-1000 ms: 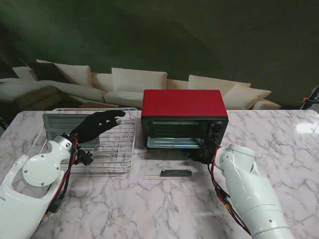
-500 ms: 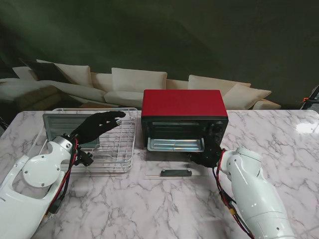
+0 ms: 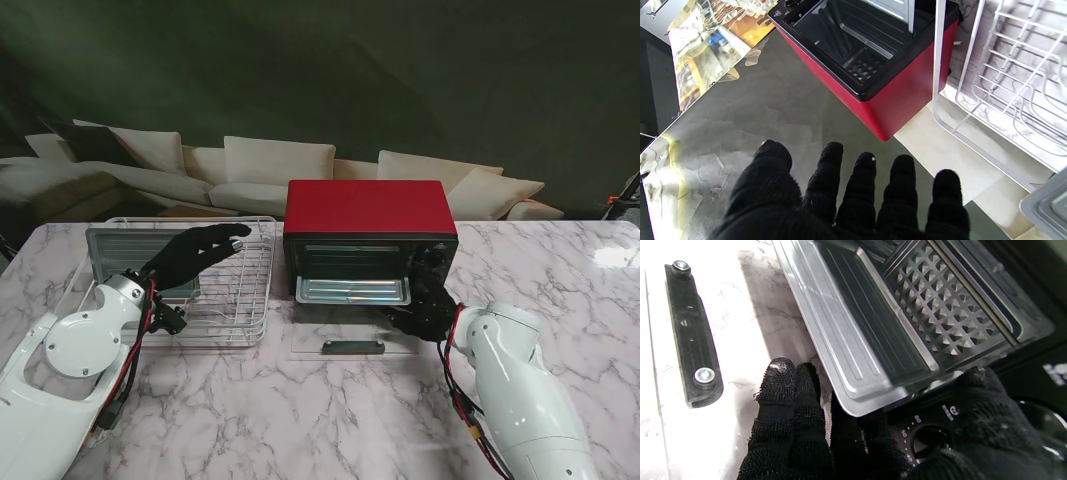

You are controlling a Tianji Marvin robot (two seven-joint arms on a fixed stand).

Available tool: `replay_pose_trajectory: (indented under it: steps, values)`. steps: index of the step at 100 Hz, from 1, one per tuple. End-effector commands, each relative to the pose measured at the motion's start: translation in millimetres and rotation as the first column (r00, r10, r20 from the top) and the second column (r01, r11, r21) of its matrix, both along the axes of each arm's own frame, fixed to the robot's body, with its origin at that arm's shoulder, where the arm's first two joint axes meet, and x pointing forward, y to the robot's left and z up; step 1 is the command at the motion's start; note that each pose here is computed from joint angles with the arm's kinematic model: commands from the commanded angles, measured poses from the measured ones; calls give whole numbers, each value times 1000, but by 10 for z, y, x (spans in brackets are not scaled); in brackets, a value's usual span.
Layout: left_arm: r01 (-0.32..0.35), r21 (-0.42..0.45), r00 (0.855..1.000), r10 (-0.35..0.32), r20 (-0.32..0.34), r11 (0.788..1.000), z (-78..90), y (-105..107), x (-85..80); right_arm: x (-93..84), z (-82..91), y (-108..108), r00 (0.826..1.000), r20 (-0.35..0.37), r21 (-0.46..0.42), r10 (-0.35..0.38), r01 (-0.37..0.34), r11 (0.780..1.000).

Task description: Slide the trays into the oven

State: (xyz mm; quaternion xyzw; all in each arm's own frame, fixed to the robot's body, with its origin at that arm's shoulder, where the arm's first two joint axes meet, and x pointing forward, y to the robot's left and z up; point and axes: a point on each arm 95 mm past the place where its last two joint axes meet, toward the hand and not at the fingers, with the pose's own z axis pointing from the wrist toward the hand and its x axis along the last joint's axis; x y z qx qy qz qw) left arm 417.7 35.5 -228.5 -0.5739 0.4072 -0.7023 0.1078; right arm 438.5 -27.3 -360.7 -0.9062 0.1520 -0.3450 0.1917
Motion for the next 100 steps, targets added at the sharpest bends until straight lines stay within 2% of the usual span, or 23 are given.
replay_pose_trajectory:
  steps: [1, 56, 81, 94, 100]
  values:
    - [10, 3, 1000, -10, -5, 1000, 0, -16, -6, -188, -287, -110, 996, -84, -33, -10, 8, 999]
    - [1, -1, 1000, -1, -10, 1000, -12, -15, -22, -470, -148, -400, 998, -41, -16, -43, 42, 999]
    - [-2, -1, 1000, 2, -9, 1000, -11, -8, -24, -672, 19, -591, 996, 45, 18, -72, 71, 997]
    - [-3, -2, 1000, 3, -11, 1000, -15, -12, -25, -787, 195, -697, 991, 114, 20, -64, 62, 998]
    - [-4, -3, 1000, 4, -10, 1000, -18, -14, -23, -839, 293, -731, 987, 159, 7, -36, 36, 999]
